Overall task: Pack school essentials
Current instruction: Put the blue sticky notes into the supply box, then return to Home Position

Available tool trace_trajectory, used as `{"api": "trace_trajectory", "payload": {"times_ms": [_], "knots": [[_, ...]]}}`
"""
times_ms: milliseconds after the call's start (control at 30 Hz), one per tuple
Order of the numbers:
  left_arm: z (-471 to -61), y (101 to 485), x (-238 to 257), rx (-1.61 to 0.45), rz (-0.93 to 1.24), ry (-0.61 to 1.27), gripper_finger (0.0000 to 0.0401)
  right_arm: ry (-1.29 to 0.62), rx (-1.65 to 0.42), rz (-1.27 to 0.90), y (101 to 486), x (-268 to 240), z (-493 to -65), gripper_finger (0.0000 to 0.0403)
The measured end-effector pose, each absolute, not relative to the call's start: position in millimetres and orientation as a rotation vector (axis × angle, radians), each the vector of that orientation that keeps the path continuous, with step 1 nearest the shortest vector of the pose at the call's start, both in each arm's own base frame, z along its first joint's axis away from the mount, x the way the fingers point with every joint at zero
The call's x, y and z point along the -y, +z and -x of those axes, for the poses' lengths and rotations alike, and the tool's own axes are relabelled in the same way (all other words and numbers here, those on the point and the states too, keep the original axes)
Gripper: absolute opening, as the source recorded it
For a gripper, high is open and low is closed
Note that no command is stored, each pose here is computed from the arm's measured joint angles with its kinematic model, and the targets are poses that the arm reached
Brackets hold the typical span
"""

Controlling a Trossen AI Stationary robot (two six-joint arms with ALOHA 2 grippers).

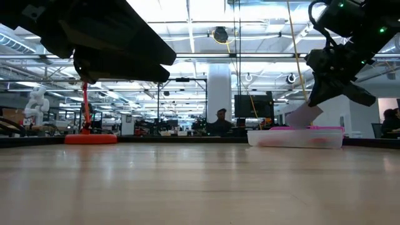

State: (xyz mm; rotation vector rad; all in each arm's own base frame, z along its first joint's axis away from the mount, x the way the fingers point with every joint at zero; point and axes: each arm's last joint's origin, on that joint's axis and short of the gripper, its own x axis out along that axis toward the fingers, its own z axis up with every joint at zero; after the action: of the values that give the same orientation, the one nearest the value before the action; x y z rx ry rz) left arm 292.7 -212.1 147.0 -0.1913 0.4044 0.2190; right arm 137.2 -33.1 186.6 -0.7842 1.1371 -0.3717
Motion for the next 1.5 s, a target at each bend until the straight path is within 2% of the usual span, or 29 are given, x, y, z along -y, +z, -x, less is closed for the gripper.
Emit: {"api": "trace_trajectory", "payload": {"times_ms": [200, 567, 1000, 1233, 1500], "knots": [[-292.7, 146.9, 212.4, -0.410, 0.194, 0.208, 0.0189, -0.338, -1.149, 0.754, 185.2, 34.8, -135.9, 0.0005], [-292.7, 146.9, 212.4, -0.410, 0.192, 0.208, 0.0189, -0.324, -1.178, 0.757, 183.8, 34.5, -133.5, 0.0037], [-292.7, 146.8, 212.5, -0.411, 0.193, 0.205, 0.0189, -0.285, -1.167, 0.721, 183.1, 33.1, -133.0, 0.0098], [-292.7, 146.8, 212.5, -0.412, 0.192, 0.204, 0.0188, -0.283, -1.152, 0.716, 185.6, 32.4, -129.4, 0.0102], [-292.7, 146.6, 212.6, -0.416, 0.192, 0.197, 0.0188, -0.268, -1.018, 0.703, 196.4, 28.7, -128.5, 0.0102]]}}
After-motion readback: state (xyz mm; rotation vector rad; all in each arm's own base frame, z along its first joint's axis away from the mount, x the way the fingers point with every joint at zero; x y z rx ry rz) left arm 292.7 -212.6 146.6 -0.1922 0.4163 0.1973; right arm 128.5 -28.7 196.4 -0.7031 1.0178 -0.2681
